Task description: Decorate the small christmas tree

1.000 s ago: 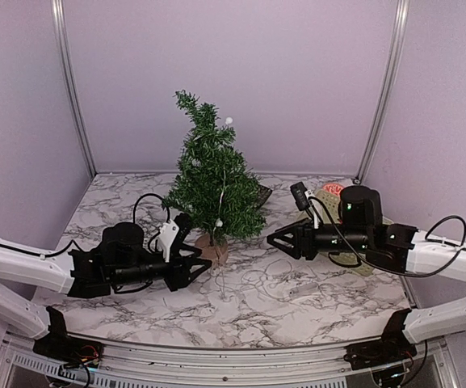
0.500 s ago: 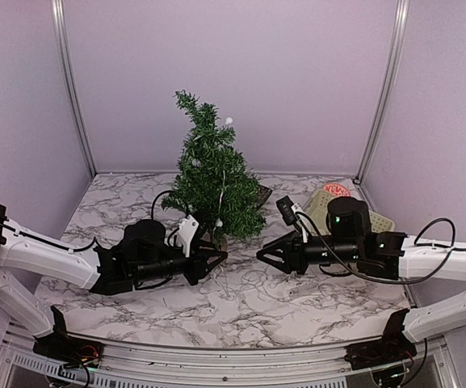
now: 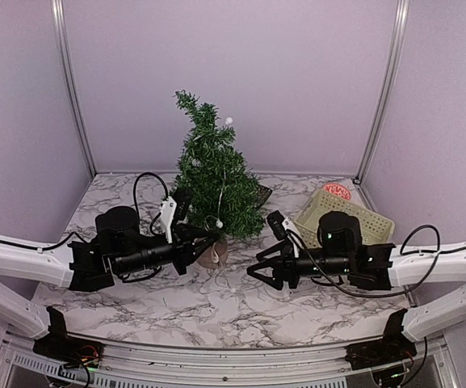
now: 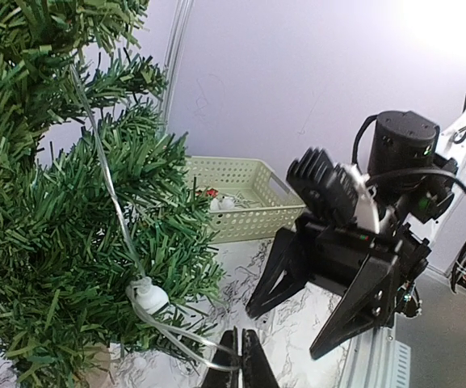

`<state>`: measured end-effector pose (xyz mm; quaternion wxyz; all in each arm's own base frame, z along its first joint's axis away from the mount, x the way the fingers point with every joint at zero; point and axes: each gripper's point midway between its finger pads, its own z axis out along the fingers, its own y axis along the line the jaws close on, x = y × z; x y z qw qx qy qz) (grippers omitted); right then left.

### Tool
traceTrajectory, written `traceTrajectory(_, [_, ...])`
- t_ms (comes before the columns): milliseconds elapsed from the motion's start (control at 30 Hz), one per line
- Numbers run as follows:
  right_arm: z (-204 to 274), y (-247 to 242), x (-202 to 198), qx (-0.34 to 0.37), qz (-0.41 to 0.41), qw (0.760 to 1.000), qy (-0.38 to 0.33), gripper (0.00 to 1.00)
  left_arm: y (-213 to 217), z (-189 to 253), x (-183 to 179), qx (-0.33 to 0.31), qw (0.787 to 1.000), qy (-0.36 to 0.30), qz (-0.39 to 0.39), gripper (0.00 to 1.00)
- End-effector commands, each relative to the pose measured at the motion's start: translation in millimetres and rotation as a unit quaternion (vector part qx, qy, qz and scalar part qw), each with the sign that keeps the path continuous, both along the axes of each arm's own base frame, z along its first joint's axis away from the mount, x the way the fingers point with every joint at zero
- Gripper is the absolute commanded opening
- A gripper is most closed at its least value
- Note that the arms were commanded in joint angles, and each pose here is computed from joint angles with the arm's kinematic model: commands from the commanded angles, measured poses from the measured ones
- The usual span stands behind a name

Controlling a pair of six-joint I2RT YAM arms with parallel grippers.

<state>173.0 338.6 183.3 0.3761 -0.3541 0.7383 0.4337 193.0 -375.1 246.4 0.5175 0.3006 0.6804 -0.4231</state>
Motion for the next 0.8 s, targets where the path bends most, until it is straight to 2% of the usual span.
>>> traceTrajectory(0, [2.1,25.6,-6.0,0.013,0.032,0.998,-0.055,0.67,6.1,13.9,-7.4,-0.011,1.000,0.013,-0.001,0.00])
traceTrajectory(200, [-6.8,54.3,-27.5,0.016,0.081,0.993,-0.087,0.73,13.6,38.0,-4.7,-0.031,0.999,0.008,0.017,0.00])
traceTrajectory(333, [-10.3,63.2,-30.7,0.020,0.085,0.991,-0.104,0.76,14.5,47.0,-6.3,-0.039,0.999,0.009,0.016,0.00])
traceTrajectory(567, [-3.5,67.9,-26.4,0.031,0.073,0.985,-0.152,0.73,19.4,69.3,-12.4,-0.051,0.999,0.004,0.006,0.00])
traceTrajectory(767, [-11.0,42.8,-27.3,-0.011,0.069,0.974,-0.214,0.68,21.5,86.6,-28.2,-0.031,0.999,0.001,-0.033,0.00])
